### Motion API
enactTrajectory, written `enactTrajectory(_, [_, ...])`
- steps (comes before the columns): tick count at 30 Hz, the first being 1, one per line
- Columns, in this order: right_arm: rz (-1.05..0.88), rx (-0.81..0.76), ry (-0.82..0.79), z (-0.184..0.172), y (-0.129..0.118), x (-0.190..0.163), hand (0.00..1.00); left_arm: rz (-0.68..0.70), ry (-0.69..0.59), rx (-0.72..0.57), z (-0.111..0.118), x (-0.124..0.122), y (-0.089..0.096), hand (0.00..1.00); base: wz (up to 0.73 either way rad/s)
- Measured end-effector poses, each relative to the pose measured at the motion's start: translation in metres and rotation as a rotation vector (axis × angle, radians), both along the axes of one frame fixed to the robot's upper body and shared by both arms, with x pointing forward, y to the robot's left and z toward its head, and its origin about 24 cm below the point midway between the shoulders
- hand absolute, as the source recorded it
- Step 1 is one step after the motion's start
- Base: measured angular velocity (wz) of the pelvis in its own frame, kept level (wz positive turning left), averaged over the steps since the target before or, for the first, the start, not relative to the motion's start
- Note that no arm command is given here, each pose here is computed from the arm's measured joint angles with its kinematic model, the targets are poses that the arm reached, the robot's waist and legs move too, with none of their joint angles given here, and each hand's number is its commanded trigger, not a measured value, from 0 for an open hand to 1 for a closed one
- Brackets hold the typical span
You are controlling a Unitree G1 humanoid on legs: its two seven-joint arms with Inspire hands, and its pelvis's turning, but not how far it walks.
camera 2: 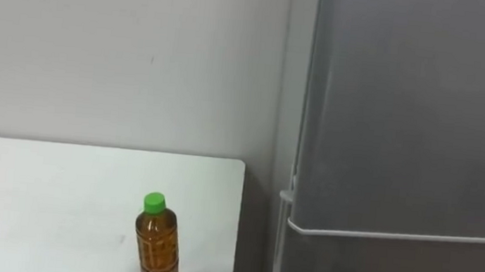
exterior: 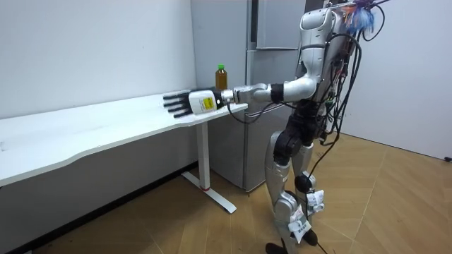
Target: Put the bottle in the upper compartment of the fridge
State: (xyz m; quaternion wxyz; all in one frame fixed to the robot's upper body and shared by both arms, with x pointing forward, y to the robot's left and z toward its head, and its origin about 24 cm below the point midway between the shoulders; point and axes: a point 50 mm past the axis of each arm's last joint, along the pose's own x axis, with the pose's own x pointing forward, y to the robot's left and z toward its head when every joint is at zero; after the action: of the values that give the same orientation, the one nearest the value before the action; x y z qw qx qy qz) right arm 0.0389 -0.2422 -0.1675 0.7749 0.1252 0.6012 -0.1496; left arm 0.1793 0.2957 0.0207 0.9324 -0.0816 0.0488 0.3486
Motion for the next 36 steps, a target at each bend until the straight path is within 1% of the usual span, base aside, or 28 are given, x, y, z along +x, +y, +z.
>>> enactTrajectory(4, [0.002,0.009,-0.004,0.000,0.001,0.000,0.00,-0.016,-0.094,0.039,0.023,0.006,-0.001,0.00,0.00])
enactTrajectory(5, [0.003,0.009,-0.003,0.000,0.001,0.000,0.00,-0.022,-0.107,0.040,0.026,0.008,-0.002,0.00,0.00])
enactTrajectory(7, [0.006,0.009,-0.008,0.000,0.001,0.002,0.00,-0.049,-0.154,0.043,0.035,0.018,-0.005,0.00,0.00])
enactTrajectory(11, [0.009,0.012,-0.019,0.000,0.001,0.006,0.00,-0.124,-0.224,0.062,0.051,0.027,-0.016,0.00,0.00])
enactTrajectory(13, [0.025,0.021,-0.027,0.000,0.003,0.010,0.00,-0.194,-0.276,0.071,0.064,0.036,-0.026,0.00,0.00])
enactTrajectory(17, [0.037,0.025,-0.031,0.000,0.006,0.013,0.00,-0.294,-0.355,0.091,0.085,0.043,-0.043,0.00,0.00])
enactTrajectory(19, [0.049,0.024,-0.026,0.000,0.006,0.012,0.00,-0.379,-0.415,0.107,0.098,0.046,-0.058,0.00,0.00])
enactTrajectory(20, [0.056,0.023,-0.024,0.000,0.006,0.012,0.00,-0.404,-0.426,0.109,0.100,0.047,-0.061,0.00,0.06])
enactTrajectory(22, [0.080,0.022,-0.022,0.000,0.007,0.014,0.00,-0.501,-0.451,0.106,0.108,0.058,-0.076,0.00,0.00])
enactTrajectory(23, [0.087,0.021,-0.023,0.000,0.007,0.014,0.00,-0.521,-0.455,0.108,0.109,0.060,-0.079,0.00,0.00])
enactTrajectory(24, [0.098,0.021,-0.022,0.000,0.008,0.015,0.00,-0.561,-0.462,0.119,0.112,0.063,-0.087,0.00,0.00])
enactTrajectory(28, [0.117,0.021,-0.021,0.000,0.009,0.017,0.00,-0.703,-0.475,0.106,0.113,0.069,-0.112,0.00,-0.04])
enactTrajectory(31, [0.122,0.020,-0.022,0.000,0.010,0.020,0.00,-0.780,-0.500,0.111,0.119,0.072,-0.123,0.00,-0.01])
enactTrajectory(33, [0.128,0.018,-0.021,0.000,0.010,0.020,0.00,-0.804,-0.519,0.118,0.123,0.073,-0.125,0.00,-0.09])
enactTrajectory(35, [0.138,0.016,-0.020,0.000,0.010,0.021,0.00,-0.842,-0.548,0.126,0.130,0.070,-0.129,0.00,-0.09])
enactTrajectory(36, [0.147,0.011,-0.017,0.000,0.010,0.021,0.00,-0.878,-0.566,0.132,0.133,0.068,-0.135,0.00,-0.06])
